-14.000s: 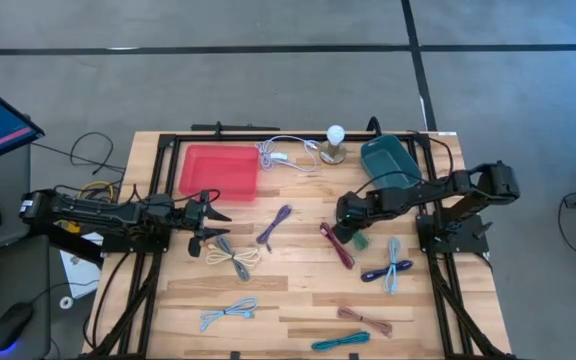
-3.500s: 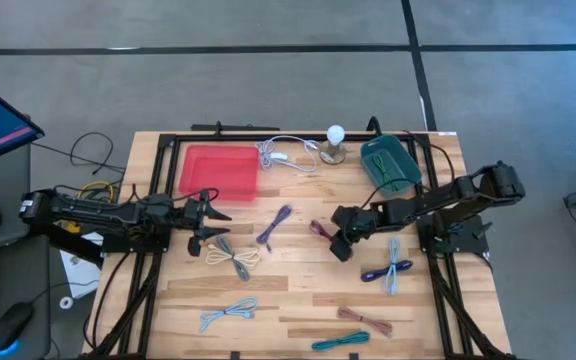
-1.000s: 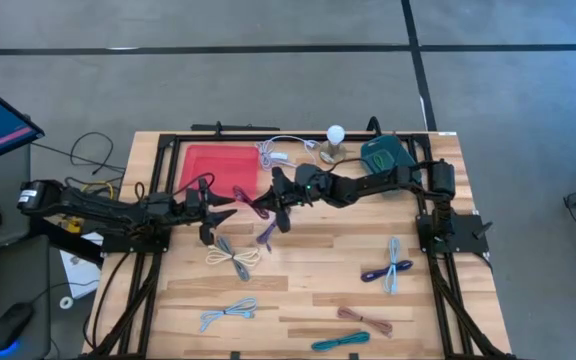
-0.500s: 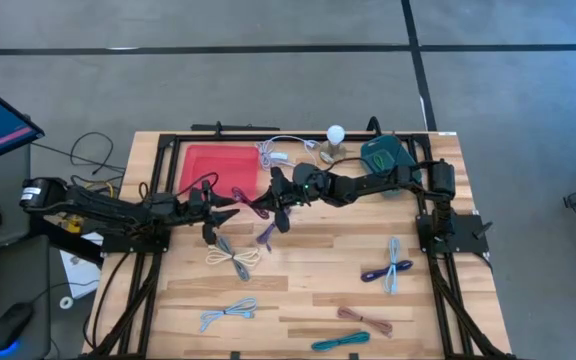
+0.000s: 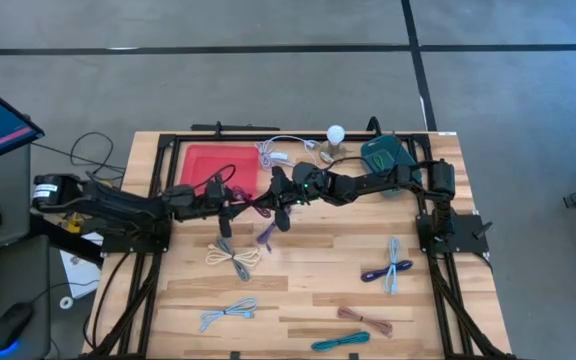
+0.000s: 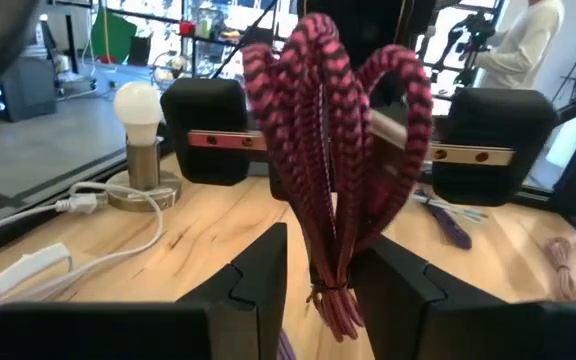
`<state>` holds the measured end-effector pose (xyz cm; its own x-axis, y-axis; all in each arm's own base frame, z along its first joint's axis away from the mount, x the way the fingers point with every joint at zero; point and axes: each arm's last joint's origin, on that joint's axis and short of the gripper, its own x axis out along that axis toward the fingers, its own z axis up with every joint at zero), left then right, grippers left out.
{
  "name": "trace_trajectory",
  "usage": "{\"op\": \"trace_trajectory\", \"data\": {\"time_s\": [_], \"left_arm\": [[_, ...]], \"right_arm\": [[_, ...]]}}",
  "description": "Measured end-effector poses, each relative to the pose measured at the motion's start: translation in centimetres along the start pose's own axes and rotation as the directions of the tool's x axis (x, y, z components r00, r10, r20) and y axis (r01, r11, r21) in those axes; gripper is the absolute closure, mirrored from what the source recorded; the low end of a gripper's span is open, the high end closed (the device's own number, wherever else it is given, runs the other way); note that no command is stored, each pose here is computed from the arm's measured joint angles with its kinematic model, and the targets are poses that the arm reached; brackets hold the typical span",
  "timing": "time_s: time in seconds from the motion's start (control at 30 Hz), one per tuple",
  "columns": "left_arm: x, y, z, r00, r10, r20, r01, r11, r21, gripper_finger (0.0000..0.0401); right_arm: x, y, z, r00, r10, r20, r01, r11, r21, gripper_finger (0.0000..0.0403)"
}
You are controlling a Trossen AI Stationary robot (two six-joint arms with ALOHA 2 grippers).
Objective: Pick & Place USB Port
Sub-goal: Put the black and pink charger cable into the pink bin
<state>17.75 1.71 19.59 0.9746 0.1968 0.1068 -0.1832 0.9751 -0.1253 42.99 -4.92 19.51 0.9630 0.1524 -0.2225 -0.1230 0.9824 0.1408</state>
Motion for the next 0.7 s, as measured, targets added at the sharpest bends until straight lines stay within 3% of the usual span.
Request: {"op": "trace_trajectory", "data": {"time_s": [0.37, 0.7], "left_arm": [[0.33, -0.02, -0.07, 1.0, -0.009, 0.009, 0.009, 1.0, 0.002, 0.0308], [0.33, -0.07, -0.06, 1.0, -0.024, 0.008, 0.024, 1.0, 0.006, 0.0373]], "right_arm": [[-0.01, -0.01, -0.14, 1.0, 0.0, -0.011, 0.0, 1.0, 0.003, 0.0402], [0.0, 0.01, -0.16, 1.0, 0.001, -0.014, -0.001, 1.0, 0.003, 0.0401]]}}
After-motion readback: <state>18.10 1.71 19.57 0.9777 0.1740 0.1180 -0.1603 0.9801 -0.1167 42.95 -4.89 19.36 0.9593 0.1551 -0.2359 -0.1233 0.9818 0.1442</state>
